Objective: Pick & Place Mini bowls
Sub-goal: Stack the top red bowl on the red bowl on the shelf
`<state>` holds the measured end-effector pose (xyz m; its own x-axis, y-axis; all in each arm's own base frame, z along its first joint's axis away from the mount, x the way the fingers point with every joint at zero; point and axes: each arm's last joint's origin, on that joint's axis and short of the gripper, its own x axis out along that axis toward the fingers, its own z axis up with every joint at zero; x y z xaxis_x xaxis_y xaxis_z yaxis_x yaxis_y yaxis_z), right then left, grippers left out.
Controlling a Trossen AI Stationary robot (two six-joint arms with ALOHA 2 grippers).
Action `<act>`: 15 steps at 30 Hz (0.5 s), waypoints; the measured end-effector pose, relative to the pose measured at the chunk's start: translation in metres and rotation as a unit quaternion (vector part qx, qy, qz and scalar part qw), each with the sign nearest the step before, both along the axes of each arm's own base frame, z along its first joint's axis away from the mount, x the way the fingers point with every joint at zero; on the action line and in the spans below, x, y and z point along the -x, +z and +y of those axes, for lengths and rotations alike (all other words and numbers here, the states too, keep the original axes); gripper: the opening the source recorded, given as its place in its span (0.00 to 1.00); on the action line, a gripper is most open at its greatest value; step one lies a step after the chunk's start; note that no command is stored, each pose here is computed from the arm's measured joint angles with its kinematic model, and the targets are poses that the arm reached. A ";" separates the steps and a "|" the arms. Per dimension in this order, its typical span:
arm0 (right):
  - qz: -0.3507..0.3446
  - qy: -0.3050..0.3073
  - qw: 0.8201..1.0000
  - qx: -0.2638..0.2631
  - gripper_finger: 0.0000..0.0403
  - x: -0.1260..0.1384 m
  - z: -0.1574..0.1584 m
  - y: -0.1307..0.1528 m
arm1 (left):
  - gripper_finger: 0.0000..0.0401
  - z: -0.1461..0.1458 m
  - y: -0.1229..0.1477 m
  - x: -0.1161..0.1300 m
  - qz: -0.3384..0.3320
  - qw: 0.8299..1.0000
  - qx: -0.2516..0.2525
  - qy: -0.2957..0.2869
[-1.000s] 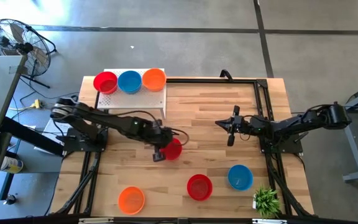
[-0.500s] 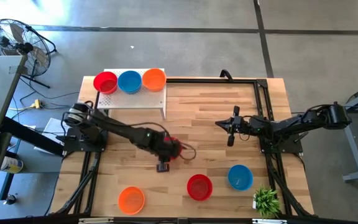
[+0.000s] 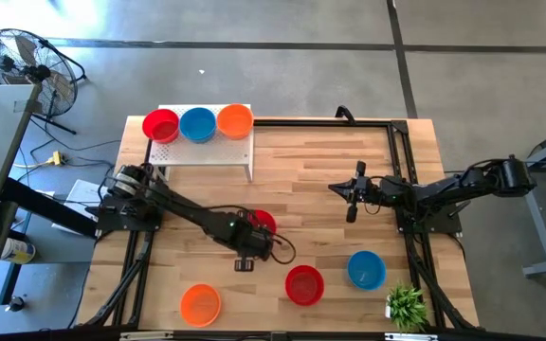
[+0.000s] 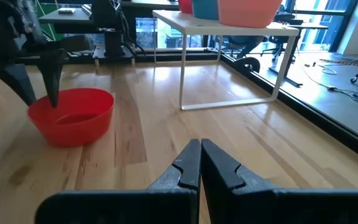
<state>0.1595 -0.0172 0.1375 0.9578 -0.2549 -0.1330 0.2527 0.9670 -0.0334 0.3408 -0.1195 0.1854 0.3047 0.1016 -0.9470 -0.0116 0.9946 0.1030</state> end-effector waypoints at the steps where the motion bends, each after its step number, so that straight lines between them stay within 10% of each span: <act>1: 0.000 0.000 1.000 0.000 0.00 0.000 0.000 0.000 | 0.30 0.000 0.001 -0.001 -0.004 1.000 0.000 0.001; 15: 0.000 0.000 1.000 0.000 0.00 0.000 0.000 0.000 | 0.02 0.003 0.003 0.002 0.006 1.000 0.003 0.018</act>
